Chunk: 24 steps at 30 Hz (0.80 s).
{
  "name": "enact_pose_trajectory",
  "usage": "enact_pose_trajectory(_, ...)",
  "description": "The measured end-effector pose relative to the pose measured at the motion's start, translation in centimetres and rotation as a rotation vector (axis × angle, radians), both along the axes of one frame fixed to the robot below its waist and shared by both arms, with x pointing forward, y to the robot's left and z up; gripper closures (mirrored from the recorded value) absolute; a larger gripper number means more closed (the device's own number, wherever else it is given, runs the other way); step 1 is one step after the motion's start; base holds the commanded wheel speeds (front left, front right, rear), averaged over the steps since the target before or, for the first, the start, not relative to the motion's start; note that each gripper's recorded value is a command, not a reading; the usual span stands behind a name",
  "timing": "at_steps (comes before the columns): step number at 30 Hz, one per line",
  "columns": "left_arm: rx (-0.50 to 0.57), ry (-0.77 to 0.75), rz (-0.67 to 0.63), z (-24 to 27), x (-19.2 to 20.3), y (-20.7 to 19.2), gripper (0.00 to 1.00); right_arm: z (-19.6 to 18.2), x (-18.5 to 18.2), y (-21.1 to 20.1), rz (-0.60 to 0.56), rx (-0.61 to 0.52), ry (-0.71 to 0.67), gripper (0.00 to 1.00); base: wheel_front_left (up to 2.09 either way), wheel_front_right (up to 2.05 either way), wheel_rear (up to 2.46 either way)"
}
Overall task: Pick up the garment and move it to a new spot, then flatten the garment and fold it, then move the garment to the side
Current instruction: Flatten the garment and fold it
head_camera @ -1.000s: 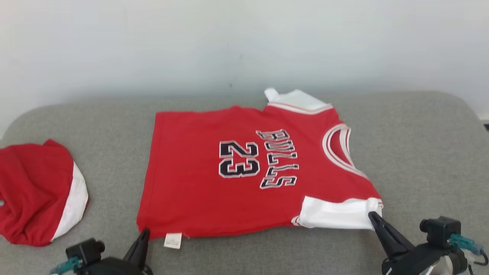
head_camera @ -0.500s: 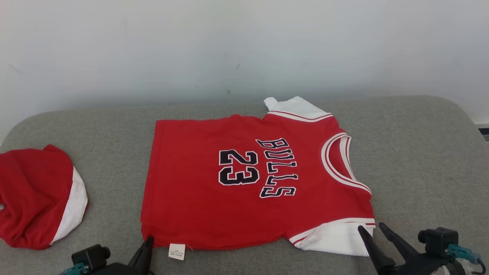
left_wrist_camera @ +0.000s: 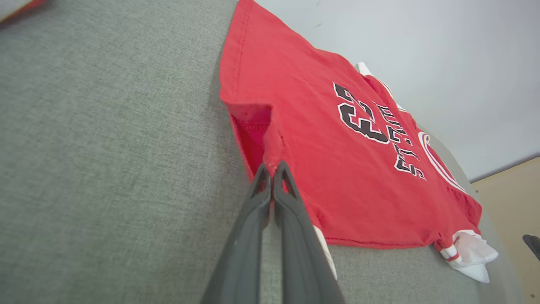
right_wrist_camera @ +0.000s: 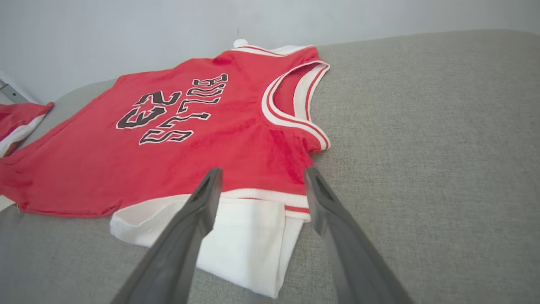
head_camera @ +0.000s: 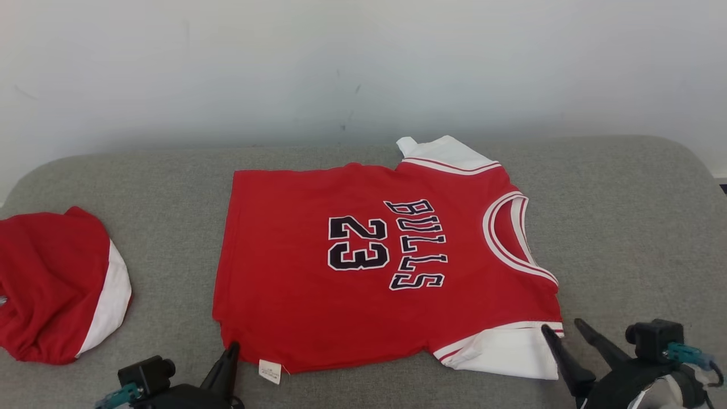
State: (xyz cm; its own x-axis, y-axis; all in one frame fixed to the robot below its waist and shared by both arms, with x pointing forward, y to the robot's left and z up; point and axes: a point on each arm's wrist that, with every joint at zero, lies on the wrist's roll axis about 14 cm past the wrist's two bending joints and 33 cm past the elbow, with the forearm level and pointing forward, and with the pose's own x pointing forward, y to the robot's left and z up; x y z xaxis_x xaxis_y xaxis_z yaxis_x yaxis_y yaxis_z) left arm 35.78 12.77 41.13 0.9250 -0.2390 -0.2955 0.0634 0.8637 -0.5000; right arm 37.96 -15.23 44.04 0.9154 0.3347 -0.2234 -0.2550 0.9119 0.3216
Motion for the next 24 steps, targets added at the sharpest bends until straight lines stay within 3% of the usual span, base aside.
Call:
enact_pose_trajectory(9,0.007,-0.016,-0.001,0.4,0.6,0.0,1.00,-3.8,-1.0,1.6,0.098,-0.110,0.139,0.00,0.00,0.00,0.00)
enact_pose_trajectory(14,0.005,-0.016,0.004,0.4,0.6,-0.1,1.00,-4.0,-0.6,1.5,0.109,-0.160,0.151,0.15,0.00,0.00,0.00)
enact_pose_trajectory(15,0.005,-0.015,0.005,0.4,0.7,0.0,1.00,-4.0,-0.5,1.5,0.111,-0.162,0.152,0.24,0.00,0.00,0.00)
enact_pose_trajectory(17,0.005,-0.014,0.005,0.3,0.7,0.0,1.00,-4.1,-0.5,1.7,0.119,-0.167,0.156,0.80,0.00,0.00,0.00)
enact_pose_trajectory(18,0.004,-0.014,0.006,0.3,0.7,0.0,1.00,-4.1,-0.5,1.8,0.121,-0.169,0.157,1.00,0.00,0.00,0.00)
enact_pose_trajectory(24,0.001,-0.011,0.013,0.3,0.9,0.2,1.00,-3.4,0.5,2.0,0.128,-0.176,0.129,1.00,0.00,0.00,0.00)
